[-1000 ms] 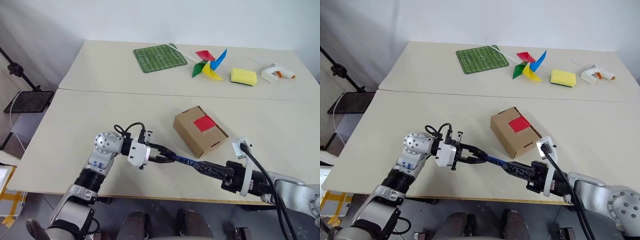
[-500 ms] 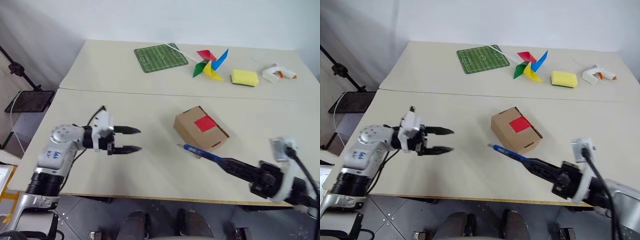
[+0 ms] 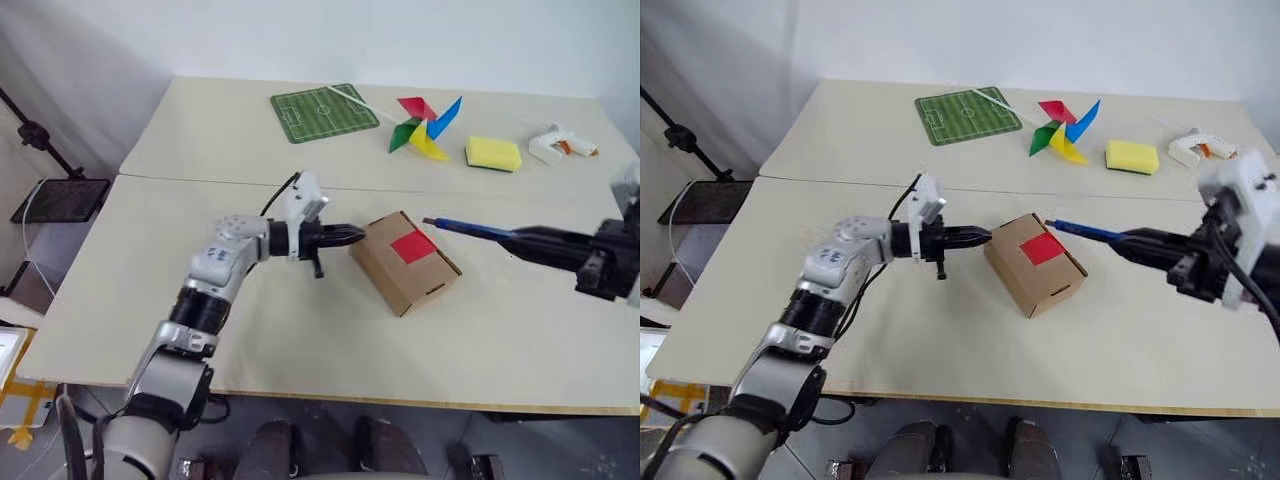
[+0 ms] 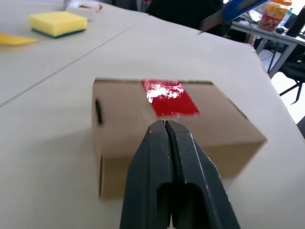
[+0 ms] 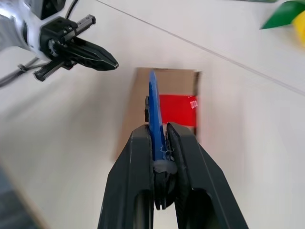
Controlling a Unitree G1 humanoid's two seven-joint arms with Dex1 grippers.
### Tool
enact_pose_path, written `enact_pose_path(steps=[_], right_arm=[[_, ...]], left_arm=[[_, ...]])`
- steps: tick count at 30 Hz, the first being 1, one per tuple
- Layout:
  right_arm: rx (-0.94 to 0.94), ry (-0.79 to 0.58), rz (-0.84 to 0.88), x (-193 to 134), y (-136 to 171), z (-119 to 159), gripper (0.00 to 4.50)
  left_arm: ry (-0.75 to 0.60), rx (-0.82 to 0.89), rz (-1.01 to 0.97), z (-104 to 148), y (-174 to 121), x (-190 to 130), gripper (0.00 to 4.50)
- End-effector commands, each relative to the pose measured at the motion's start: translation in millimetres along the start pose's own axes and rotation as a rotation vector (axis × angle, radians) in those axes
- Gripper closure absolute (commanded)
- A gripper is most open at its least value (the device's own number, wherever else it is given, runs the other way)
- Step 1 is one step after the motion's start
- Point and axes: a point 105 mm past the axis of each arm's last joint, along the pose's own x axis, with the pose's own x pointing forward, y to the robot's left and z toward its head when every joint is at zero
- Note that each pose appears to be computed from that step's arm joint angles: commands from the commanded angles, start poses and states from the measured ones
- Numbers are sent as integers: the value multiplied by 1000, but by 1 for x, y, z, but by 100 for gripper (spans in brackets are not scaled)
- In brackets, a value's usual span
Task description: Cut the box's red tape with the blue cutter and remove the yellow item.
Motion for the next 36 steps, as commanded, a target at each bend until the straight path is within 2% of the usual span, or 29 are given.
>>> enact_pose_path(steps=[1,4,7,13,24,31,36], right_arm=[[-75,25,-41,12,-15,7,434],[-100,41,-57,22,-23,10,434],[-133,62,-60,35,-30,10,434],[-147,87,-45,48,-36,7,434],[-132,106,-43,55,-43,-4,434],[-131,44,-42,55,-46,8,434],[-124,56,-45,57,-49,4,434]], left_arm=[[16,12,17,8,2,22,450],[55,44,-3,7,-2,34,450],[144,105,16,-6,-3,45,450],[180,108,37,-13,-1,52,450],[177,98,34,-15,-4,54,450],[182,94,24,-18,-7,54,450],[183,92,22,-20,-8,55,450]])
